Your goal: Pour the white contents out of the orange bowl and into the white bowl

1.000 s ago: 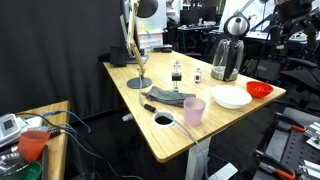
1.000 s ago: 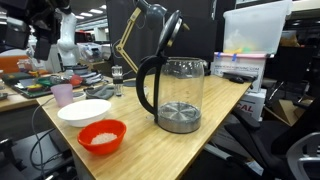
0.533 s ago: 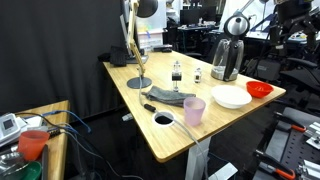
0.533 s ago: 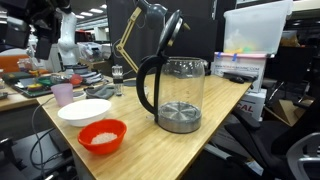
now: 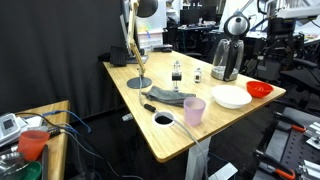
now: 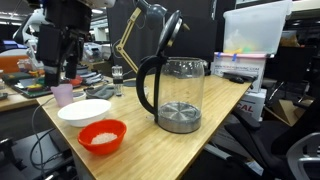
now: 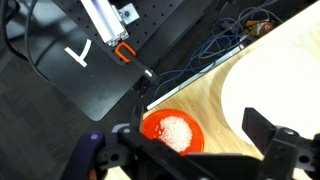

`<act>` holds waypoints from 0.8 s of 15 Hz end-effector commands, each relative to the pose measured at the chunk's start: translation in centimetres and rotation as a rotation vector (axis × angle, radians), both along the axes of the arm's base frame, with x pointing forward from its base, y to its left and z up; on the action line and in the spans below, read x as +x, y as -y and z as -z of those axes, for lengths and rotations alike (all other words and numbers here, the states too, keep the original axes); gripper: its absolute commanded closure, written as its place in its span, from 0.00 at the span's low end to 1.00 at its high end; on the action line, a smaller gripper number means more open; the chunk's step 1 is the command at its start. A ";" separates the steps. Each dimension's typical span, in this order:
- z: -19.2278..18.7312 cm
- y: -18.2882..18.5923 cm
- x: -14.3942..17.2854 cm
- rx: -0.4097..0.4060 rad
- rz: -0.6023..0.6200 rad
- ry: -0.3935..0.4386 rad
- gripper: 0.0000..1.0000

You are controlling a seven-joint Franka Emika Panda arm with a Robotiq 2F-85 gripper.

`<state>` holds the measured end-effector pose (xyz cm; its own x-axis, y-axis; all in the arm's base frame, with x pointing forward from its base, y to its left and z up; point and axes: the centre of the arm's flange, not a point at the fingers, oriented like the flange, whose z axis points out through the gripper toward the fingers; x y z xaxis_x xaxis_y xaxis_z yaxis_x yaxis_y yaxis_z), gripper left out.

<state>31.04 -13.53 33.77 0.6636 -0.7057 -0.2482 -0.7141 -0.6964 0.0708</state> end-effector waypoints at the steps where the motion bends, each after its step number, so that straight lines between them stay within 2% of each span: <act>1: 2.8 3.1 1.1 -0.046 0.084 0.070 0.00; 3: 4.0 4.9 1.6 -0.112 0.113 0.111 0.00; 4: 2.6 3.9 0.8 -0.062 0.085 0.093 0.00; 6: 3.5 4.6 1.1 -0.085 0.099 0.104 0.00; 12: 3.7 4.6 1.2 -0.086 0.116 0.109 0.00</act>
